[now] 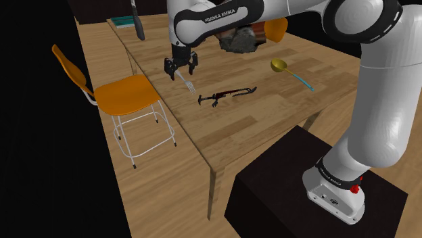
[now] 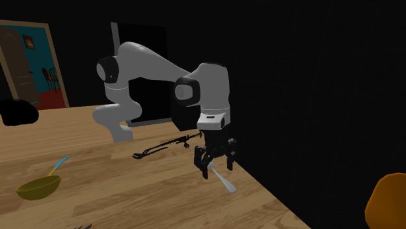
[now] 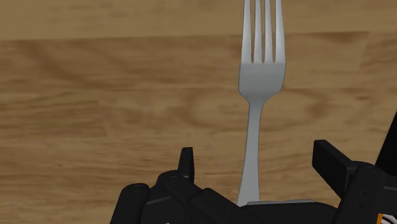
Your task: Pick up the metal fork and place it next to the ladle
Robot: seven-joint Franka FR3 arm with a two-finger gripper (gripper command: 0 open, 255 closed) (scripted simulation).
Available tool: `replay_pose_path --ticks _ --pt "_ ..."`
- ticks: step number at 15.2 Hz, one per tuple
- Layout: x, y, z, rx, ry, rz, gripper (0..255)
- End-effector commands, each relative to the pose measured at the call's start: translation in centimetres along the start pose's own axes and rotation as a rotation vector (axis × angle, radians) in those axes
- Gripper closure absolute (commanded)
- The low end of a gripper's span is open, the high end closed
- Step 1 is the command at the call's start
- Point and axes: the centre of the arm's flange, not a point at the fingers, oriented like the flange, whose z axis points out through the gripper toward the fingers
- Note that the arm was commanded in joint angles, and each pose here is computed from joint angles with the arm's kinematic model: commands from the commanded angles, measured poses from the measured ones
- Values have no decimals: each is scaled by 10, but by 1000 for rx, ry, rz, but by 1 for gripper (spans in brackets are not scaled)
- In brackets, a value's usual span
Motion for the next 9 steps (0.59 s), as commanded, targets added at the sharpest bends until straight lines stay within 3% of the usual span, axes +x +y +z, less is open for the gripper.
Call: replay_pose_path --ticks 1,2,3,9 --pt "0 0 0 0 0 0 0" --pt "0 0 0 0 0 0 0" --pt "0 0 0 0 0 0 255" --pt "0 0 0 0 0 0 255"
